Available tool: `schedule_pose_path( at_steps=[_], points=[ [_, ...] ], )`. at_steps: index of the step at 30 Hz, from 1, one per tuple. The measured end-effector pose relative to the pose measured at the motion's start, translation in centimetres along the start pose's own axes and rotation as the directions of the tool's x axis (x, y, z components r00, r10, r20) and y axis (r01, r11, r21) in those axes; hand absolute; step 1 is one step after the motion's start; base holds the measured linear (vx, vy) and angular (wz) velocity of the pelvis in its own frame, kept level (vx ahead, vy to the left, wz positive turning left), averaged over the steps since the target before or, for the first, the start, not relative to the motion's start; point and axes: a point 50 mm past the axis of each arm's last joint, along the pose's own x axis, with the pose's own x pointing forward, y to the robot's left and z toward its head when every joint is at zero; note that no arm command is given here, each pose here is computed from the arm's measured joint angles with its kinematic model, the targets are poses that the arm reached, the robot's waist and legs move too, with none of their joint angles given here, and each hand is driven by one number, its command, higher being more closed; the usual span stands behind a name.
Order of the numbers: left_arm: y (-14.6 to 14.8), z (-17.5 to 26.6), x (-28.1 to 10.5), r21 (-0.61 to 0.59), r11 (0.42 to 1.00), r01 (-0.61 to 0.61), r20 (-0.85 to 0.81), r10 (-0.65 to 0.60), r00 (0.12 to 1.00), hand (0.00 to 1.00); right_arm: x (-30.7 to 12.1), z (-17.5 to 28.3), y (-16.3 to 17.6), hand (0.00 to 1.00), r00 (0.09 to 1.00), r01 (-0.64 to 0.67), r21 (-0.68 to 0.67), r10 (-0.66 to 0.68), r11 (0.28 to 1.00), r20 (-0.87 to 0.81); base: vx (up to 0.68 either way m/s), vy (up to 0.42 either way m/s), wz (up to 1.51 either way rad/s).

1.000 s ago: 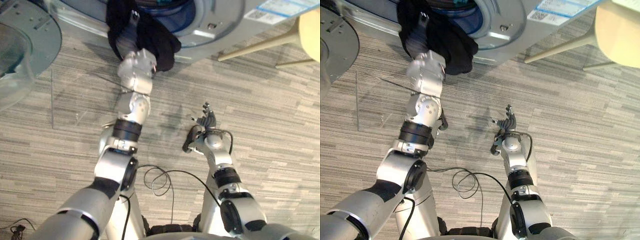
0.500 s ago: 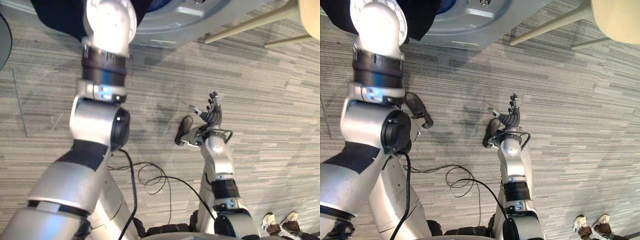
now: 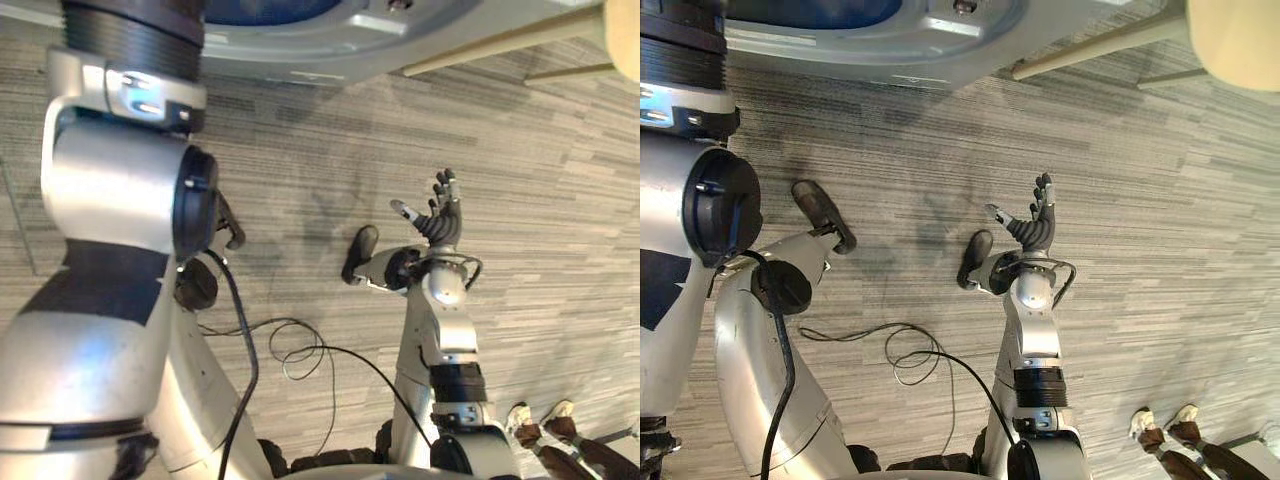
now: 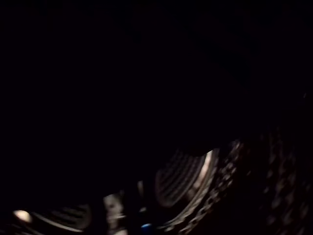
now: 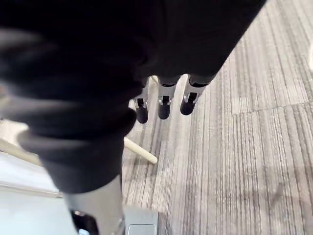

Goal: Pick up the laundry basket with both hands and put the clothes into the washing machine.

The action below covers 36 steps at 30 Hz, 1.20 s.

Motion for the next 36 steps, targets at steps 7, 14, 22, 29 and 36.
schedule_pose_path(
  at_steps=[7,14,22,29,36],
  points=[
    [-2.1,-5.1,-2.9,0.930,0.325,0.173,-0.042,-0.373,0.927,1.00,-0.9,-0.6,-1.3,0.00,0.998,-0.013,-0.092,0.018,0.996,0.054,0.04,0.009,-0.02],
    [-2.3,-6.5,-4.1,0.981,-0.195,-0.013,-0.103,-0.571,0.815,0.00,-2.8,0.3,-1.8,0.00,0.988,-0.033,-0.089,0.046,0.995,0.148,0.04,0.021,-0.09],
    [0.1,-5.2,-2.0,0.945,0.318,0.071,0.000,-0.218,0.976,0.00,-4.5,-2.0,-3.7,0.00,0.998,0.020,-0.120,-0.014,0.993,0.057,0.01,0.024,-0.11],
    [10.3,-11.3,-5.7,0.547,0.833,0.087,-0.413,0.177,0.893,0.00,-4.8,-4.5,-3.5,0.00,0.995,-0.046,-0.150,0.032,0.988,-0.097,0.02,-0.003,0.05],
    [14.5,-12.7,-8.7,0.232,0.967,-0.109,-0.503,0.215,0.837,0.00,-5.5,-6.7,-4.1,0.00,0.977,-0.076,-0.188,0.036,0.979,-0.210,0.01,-0.007,-0.03]
  ],
)
